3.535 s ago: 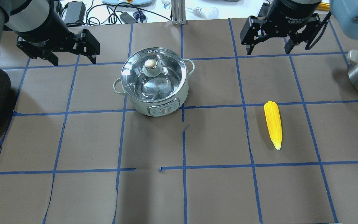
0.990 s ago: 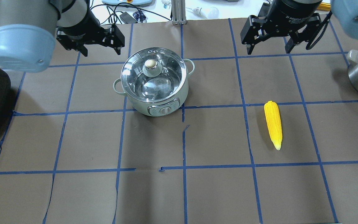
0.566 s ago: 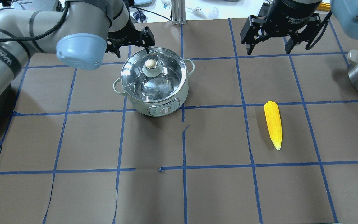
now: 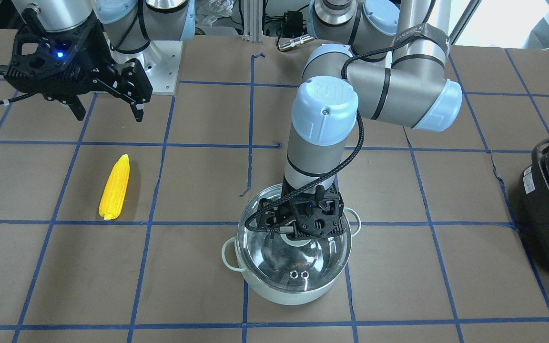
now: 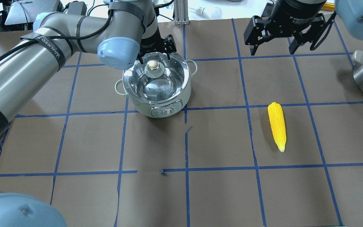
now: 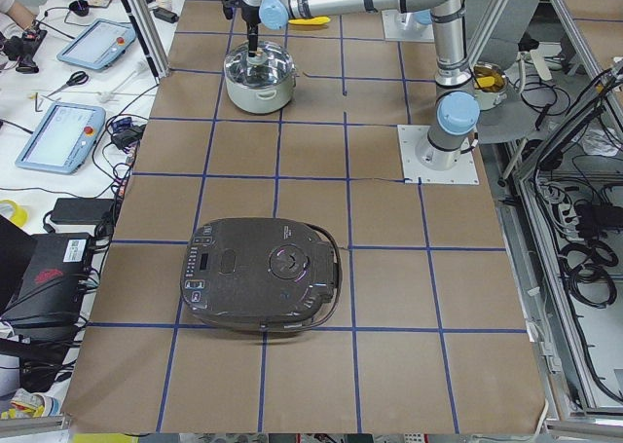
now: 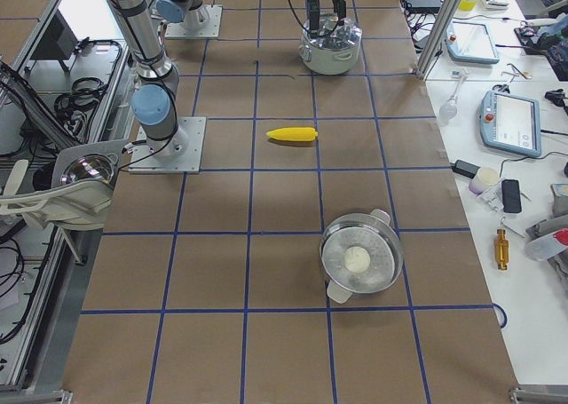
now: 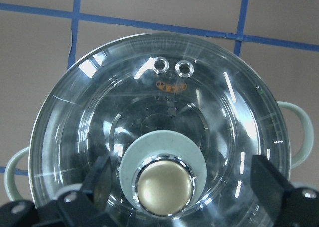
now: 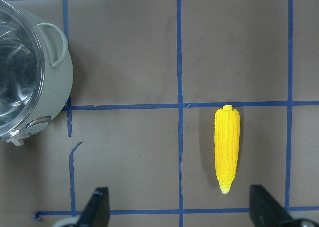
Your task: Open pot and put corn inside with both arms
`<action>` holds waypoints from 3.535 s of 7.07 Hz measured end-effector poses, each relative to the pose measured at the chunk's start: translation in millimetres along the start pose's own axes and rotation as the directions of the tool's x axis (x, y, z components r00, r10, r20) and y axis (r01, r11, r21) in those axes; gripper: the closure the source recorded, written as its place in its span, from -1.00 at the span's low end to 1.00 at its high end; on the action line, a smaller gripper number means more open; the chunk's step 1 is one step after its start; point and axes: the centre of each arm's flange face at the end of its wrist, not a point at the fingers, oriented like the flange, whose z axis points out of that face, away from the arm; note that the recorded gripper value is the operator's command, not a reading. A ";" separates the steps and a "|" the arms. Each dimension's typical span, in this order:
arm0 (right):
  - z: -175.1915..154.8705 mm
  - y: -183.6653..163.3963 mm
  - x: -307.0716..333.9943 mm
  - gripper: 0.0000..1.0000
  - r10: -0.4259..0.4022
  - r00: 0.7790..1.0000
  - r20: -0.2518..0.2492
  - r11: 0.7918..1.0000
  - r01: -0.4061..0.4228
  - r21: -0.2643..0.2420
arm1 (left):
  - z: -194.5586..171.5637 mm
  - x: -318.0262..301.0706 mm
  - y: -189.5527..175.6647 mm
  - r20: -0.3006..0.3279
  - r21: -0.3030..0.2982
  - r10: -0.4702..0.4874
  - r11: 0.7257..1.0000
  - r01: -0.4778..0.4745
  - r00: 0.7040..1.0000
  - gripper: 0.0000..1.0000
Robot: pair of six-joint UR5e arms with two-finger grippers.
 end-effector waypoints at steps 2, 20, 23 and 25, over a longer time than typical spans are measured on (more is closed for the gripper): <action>-0.2 0.2 -0.1 -1.00 0.000 1.000 0.000 1.000 0.000 0.000 | 9.3 -5.7 8.7 0.039 -0.012 0.018 1.000 -0.018 0.999 -1.00; -1.3 -0.3 0.3 -1.00 0.000 1.000 0.000 1.000 0.000 0.002 | -67.8 -124.9 -16.3 0.049 0.030 -0.010 1.000 0.008 0.999 0.06; -1.0 0.0 0.2 -1.00 0.000 1.000 -0.001 1.000 0.000 0.001 | -40.2 -240.8 -21.5 0.032 -0.046 0.046 0.998 -0.045 0.998 0.23; 1.7 -3.9 1.2 -1.00 -0.005 1.000 -0.006 1.000 0.005 -0.002 | -3.3 -327.1 -19.3 -0.021 -0.085 0.035 0.996 -0.037 0.999 0.47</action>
